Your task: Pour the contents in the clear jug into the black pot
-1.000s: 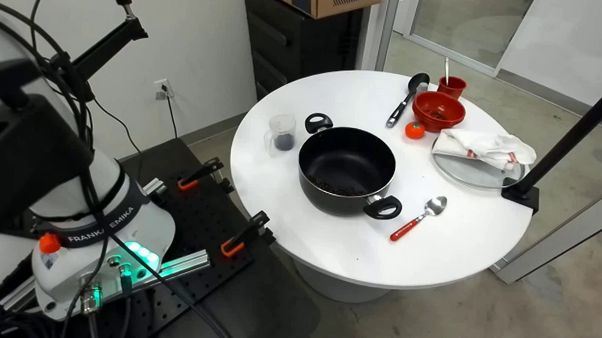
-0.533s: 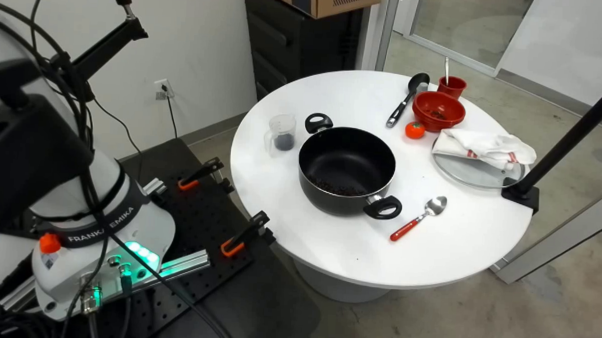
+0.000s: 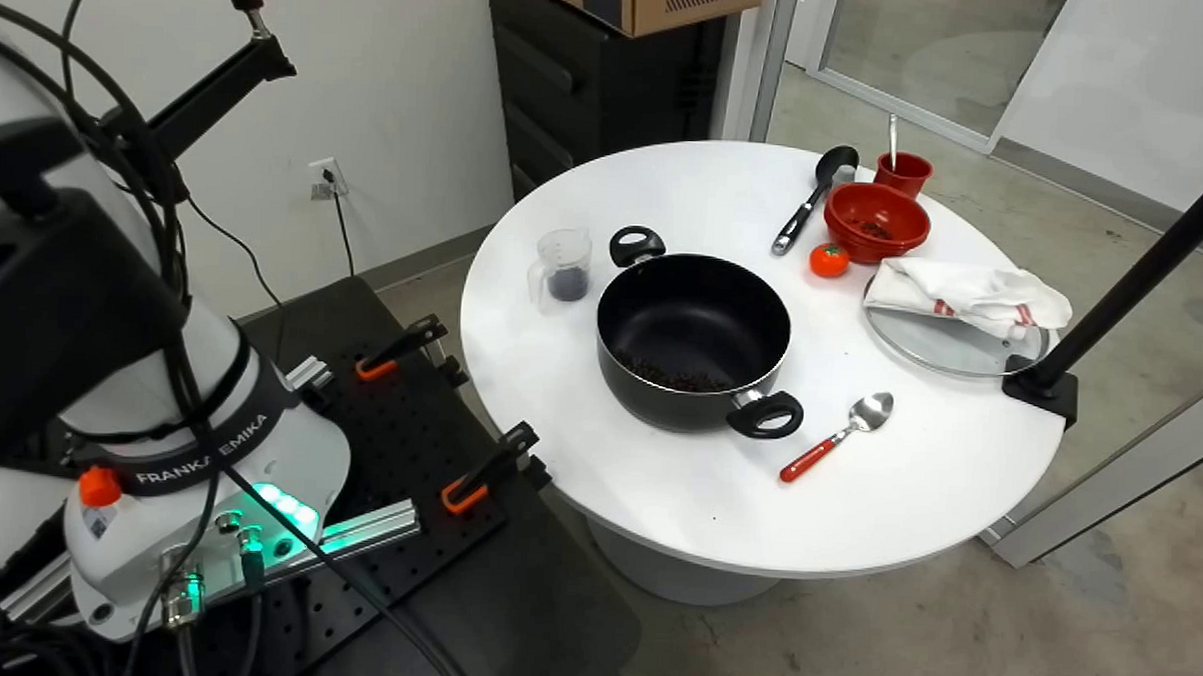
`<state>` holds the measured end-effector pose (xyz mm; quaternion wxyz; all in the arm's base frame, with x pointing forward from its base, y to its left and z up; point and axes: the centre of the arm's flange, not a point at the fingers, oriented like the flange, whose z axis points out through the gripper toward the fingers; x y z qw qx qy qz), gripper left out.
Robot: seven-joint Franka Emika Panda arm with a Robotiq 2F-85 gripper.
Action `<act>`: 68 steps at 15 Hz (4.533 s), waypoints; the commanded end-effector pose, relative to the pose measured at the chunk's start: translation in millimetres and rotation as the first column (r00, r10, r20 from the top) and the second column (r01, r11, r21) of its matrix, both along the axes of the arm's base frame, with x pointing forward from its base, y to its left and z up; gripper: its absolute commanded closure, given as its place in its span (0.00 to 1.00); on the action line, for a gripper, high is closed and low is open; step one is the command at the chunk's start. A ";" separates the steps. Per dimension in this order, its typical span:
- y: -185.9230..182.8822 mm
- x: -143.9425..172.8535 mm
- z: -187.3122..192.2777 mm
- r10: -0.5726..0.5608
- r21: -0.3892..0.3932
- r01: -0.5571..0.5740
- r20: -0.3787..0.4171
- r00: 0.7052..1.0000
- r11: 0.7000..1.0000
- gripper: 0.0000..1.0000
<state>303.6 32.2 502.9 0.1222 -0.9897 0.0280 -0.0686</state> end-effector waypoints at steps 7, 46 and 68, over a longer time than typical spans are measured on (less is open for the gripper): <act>6.7 37.4 -167.8 0.315 0.044 -0.317 0.044 0.948 0.948 0.00; 77.3 57.9 -382.3 0.307 -0.116 -0.315 -0.083 0.948 0.942 0.00; 102.3 92.1 -433.3 0.230 -0.254 -0.220 0.009 0.973 0.942 0.60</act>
